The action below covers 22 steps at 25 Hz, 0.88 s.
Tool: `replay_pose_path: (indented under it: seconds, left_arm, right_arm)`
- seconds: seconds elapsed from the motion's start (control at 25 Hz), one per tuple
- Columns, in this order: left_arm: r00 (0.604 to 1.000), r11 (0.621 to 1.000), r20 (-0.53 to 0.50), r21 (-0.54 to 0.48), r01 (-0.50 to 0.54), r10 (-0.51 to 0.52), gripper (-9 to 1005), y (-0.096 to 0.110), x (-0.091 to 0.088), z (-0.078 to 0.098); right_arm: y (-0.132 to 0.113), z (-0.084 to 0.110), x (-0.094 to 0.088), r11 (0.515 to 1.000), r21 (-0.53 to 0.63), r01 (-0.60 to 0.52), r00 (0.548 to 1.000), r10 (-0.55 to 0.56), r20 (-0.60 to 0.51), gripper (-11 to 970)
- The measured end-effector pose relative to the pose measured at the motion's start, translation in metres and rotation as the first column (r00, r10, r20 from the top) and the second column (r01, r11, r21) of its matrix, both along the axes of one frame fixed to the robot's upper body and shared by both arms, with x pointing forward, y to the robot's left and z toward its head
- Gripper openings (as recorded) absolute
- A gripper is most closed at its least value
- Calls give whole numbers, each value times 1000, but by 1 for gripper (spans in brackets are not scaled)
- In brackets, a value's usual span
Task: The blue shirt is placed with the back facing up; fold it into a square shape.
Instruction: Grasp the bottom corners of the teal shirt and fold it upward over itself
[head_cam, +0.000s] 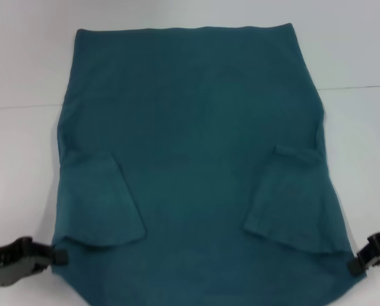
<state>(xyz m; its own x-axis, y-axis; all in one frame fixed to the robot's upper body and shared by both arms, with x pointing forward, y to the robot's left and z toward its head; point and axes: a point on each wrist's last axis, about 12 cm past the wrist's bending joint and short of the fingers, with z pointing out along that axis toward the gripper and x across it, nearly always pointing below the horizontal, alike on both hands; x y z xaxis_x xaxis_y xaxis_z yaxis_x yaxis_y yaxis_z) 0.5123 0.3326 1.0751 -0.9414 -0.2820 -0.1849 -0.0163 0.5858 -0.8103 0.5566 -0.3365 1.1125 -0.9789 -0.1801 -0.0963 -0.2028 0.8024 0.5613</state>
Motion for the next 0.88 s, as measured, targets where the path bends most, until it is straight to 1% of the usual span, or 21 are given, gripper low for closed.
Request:
replay_pose_path:
  seconds: [0.28, 0.4, 0.52, 0.64, 0.76, 0.88]
  left_arm:
    - [997, 999, -60, -9, 47, -48, 10, 10, -27, -1]
    - [995, 998, -79, -16, 65, -66, 9, 11, -34, 0]
    - [989, 994, -103, -22, 104, -105, 10, 9, -38, 1]
    - [985, 990, -99, -18, 138, -139, 11, 7, -34, 5]
    - [984, 986, -56, -28, 166, -167, 11, 2, -21, 13]
    - [980, 979, -14, -48, 199, -200, 11, -6, -2, 25]
  right_arm:
    - [-4, -5, -19, 999, 46, -14, 997, 17, -75, 34]
    - [-5, -9, -27, 998, 62, -17, 995, 23, -97, 34]
    - [-5, -12, -32, 997, 78, -24, 994, 32, -101, 35]
    - [-6, -10, -31, 994, 112, -19, 997, 26, -67, 35]
    - [-8, 2, -23, 979, 204, -25, 999, 20, 28, 35]
    - [-11, 16, -12, 963, 268, -6, 992, -27, 121, 35]
